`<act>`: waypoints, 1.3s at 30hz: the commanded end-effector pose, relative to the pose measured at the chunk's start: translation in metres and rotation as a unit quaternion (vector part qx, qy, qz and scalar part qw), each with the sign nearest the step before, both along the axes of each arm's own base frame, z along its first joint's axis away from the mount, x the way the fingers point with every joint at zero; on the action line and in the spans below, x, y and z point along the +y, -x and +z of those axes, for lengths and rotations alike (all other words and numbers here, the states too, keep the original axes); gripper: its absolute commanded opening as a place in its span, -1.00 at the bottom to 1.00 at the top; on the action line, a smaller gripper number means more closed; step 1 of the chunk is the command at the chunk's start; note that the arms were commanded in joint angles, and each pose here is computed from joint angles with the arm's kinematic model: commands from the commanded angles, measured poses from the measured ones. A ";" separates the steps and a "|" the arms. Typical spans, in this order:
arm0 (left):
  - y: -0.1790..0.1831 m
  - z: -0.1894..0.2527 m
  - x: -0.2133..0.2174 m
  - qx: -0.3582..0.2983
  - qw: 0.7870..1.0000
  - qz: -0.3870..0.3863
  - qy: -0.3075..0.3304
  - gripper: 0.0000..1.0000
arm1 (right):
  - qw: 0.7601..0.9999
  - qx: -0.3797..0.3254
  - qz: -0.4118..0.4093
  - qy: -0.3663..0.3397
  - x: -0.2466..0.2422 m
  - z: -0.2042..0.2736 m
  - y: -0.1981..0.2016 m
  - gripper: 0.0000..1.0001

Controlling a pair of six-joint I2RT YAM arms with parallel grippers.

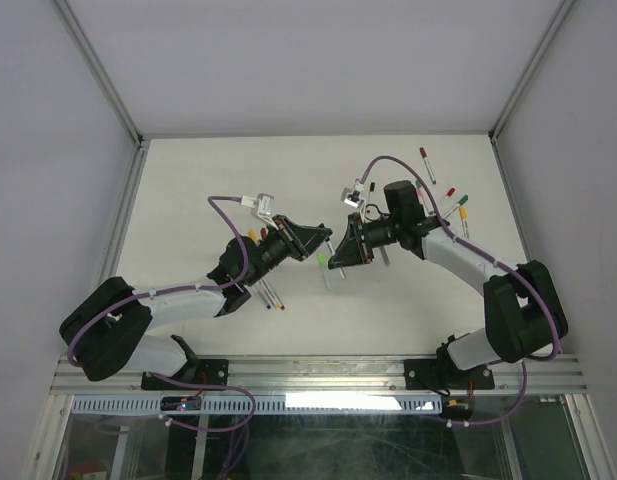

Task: Open the pen caps
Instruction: Pick up the pen from the center of the board, then open the pen cap from the pen.

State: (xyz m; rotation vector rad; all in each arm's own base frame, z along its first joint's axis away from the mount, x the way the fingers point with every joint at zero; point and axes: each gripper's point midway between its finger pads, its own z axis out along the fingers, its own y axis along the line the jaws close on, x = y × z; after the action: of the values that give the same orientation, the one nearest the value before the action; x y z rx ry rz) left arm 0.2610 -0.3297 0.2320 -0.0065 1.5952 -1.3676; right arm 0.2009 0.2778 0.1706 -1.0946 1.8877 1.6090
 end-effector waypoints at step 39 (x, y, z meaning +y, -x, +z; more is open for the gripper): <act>0.001 0.076 0.023 -0.116 0.987 -0.080 0.074 -1.00 | 0.990 0.049 0.104 -0.081 0.002 0.031 0.022 -1.00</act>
State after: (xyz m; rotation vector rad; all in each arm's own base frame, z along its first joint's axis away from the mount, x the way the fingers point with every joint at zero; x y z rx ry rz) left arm 0.2418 -0.3257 0.2496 0.1417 1.5289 -1.5649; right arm 0.1795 0.2782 0.1902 -1.1577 1.7797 1.8823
